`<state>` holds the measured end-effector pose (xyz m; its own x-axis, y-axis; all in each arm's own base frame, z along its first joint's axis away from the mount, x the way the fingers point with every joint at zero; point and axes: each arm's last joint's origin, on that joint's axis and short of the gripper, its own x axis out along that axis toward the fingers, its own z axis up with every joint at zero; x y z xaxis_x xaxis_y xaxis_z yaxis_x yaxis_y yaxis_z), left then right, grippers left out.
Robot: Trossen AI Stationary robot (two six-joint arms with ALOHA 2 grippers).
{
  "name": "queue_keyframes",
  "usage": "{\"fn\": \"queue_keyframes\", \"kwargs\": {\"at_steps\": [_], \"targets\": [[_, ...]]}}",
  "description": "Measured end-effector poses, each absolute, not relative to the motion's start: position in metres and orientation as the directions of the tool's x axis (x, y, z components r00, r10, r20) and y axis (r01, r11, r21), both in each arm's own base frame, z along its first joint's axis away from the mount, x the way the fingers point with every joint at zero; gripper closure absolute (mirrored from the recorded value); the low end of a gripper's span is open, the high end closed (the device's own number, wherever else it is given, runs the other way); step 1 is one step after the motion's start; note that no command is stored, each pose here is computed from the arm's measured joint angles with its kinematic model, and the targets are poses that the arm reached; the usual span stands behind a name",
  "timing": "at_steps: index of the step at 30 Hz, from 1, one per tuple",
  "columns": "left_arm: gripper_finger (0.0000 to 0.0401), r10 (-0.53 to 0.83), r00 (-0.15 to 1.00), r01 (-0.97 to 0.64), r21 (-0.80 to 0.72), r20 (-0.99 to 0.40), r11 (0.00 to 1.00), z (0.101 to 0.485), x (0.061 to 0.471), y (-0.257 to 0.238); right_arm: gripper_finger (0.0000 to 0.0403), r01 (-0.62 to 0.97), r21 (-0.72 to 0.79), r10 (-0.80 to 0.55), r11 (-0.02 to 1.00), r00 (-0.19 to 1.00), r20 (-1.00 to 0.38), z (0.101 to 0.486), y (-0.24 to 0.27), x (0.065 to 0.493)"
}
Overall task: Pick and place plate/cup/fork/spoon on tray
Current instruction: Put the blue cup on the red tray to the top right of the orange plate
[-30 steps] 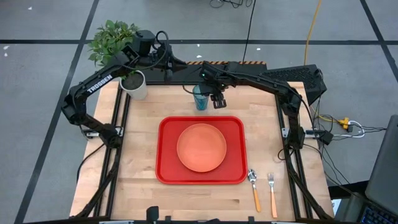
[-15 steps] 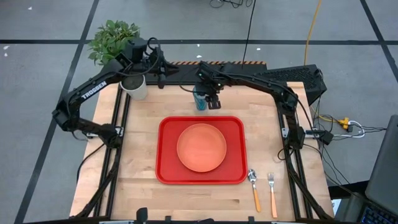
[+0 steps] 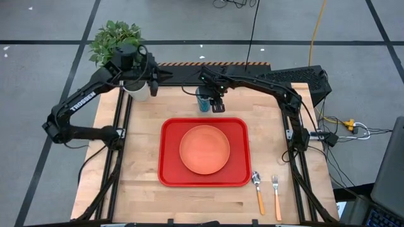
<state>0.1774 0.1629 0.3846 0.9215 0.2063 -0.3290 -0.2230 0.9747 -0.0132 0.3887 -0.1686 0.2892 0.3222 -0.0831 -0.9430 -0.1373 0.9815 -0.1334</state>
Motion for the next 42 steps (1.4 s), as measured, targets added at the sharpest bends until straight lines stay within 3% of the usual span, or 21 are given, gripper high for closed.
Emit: {"fn": "queue_keyframes", "kwargs": {"at_steps": [10, 13, 17, 19, 26, 33, 37, 42], "targets": [[0.0336, 0.201, 0.916, -0.223, -0.024, -0.348, 0.974, 0.387, 0.169, 0.154, 0.0249, -0.149, -0.146, -0.089, 0.978, 0.335, -0.938, 0.276, -0.170, 0.392], [0.0336, 0.202, 0.911, -0.225, -0.023, -0.360, 0.974, 0.386, 0.168, 0.154, 0.0283, -0.180, -0.184, -0.117, 0.966, 0.332, -0.936, 0.276, -0.171, 0.392], [0.0336, 0.210, 0.906, -0.232, -0.016, -0.367, 0.973, 0.385, 0.168, 0.154, 0.0375, -0.222, -0.223, -0.154, 0.949, 0.291, -0.944, 0.275, -0.171, 0.390], [0.0336, 0.210, 0.906, -0.232, -0.016, -0.368, 0.973, 0.385, 0.168, 0.154, 0.0393, -0.243, -0.242, -0.178, 0.939, 0.257, -0.950, 0.274, -0.171, 0.387], [0.0336, 0.207, 0.903, -0.228, -0.011, -0.377, 0.974, 0.384, 0.168, 0.154, 0.0401, -0.244, -0.271, -0.228, 0.931, 0.191, -0.955, 0.281, -0.169, 0.379], [0.0336, 0.209, 0.906, -0.227, -0.005, -0.368, 0.974, 0.385, 0.168, 0.154, 0.0402, -0.164, -0.246, -0.216, 0.955, 0.183, -0.959, 0.318, -0.156, 0.349], [0.0336, 0.212, 0.909, -0.228, -0.003, -0.358, 0.974, 0.386, 0.169, 0.155, 0.0402, -0.077, -0.136, -0.119, 0.988, 0.193, -0.974, 0.340, -0.144, 0.327], [0.0336, 0.212, 0.910, -0.228, -0.003, -0.357, 0.974, 0.386, 0.169, 0.155, 0.0402, 0.015, -0.035, -0.037, 0.999, 0.101, -0.994, 0.350, -0.127, 0.308]]}}
